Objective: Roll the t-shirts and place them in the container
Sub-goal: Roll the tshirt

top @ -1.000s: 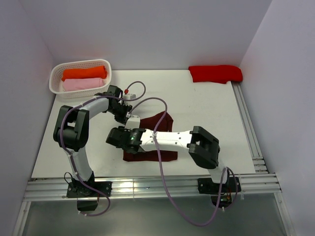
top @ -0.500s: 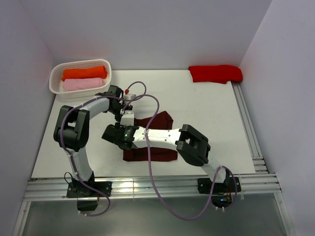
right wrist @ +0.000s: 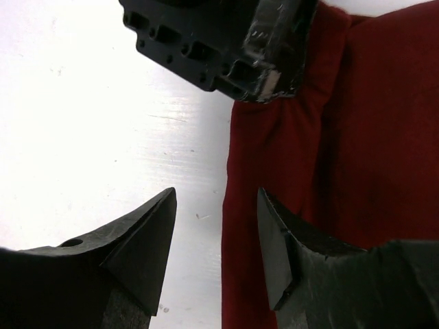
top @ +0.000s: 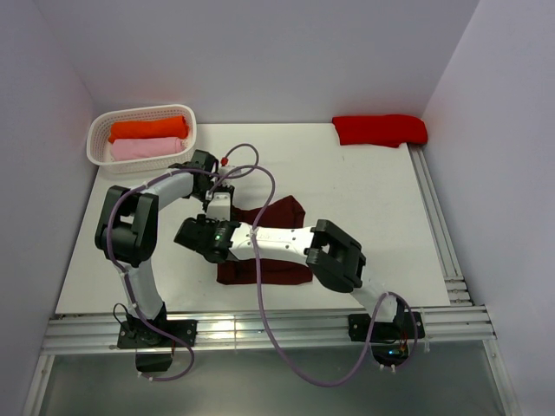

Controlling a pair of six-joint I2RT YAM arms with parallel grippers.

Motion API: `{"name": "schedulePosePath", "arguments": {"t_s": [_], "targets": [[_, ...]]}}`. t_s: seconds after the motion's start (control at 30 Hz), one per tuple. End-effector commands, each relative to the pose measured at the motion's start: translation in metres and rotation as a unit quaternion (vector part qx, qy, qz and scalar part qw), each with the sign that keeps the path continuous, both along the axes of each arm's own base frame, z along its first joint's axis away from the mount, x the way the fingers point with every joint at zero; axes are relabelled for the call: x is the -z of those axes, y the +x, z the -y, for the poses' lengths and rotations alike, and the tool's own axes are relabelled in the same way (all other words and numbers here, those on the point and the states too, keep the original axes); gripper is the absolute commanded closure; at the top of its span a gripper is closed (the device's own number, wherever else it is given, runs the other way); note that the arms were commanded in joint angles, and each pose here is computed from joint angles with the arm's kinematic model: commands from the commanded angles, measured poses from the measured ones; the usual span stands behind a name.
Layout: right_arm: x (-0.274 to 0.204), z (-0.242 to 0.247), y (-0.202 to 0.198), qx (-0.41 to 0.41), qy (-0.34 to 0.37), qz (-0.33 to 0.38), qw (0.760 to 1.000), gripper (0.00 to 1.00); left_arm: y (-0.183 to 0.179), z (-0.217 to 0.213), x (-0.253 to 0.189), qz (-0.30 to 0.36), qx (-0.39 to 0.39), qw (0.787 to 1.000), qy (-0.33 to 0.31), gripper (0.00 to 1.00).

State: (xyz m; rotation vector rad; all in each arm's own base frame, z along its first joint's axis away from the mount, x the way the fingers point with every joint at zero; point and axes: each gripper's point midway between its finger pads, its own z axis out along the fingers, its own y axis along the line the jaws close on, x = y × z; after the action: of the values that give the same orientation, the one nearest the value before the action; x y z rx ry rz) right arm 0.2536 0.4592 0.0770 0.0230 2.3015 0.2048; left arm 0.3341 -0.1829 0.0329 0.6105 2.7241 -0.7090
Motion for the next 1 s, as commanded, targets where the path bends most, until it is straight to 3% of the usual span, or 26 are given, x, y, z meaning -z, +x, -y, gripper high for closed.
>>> {"name": "schedulePosePath", "arguments": {"t_s": [0.0, 0.3, 0.57, 0.97], "targets": [[0.012, 0.0, 0.007, 0.009, -0.018, -0.002, 1.0, 0.42, 0.014, 0.002, 0.002, 0.023, 0.001, 1.0, 0.013, 0.85], [0.048, 0.026, -0.009, 0.032, -0.063, -0.044, 0.997, 0.43, 0.014, 0.004, 0.002, 0.023, 0.005, 1.0, 0.012, 0.82], [0.071, 0.047, -0.022, 0.045, -0.107, -0.081, 0.99, 0.43, 0.014, 0.005, 0.003, 0.024, 0.007, 1.0, 0.011, 0.64], [0.088, 0.063, -0.03, 0.053, -0.166, -0.108, 0.979, 0.43, 0.017, 0.007, 0.002, 0.024, 0.01, 1.0, 0.007, 0.5]]}}
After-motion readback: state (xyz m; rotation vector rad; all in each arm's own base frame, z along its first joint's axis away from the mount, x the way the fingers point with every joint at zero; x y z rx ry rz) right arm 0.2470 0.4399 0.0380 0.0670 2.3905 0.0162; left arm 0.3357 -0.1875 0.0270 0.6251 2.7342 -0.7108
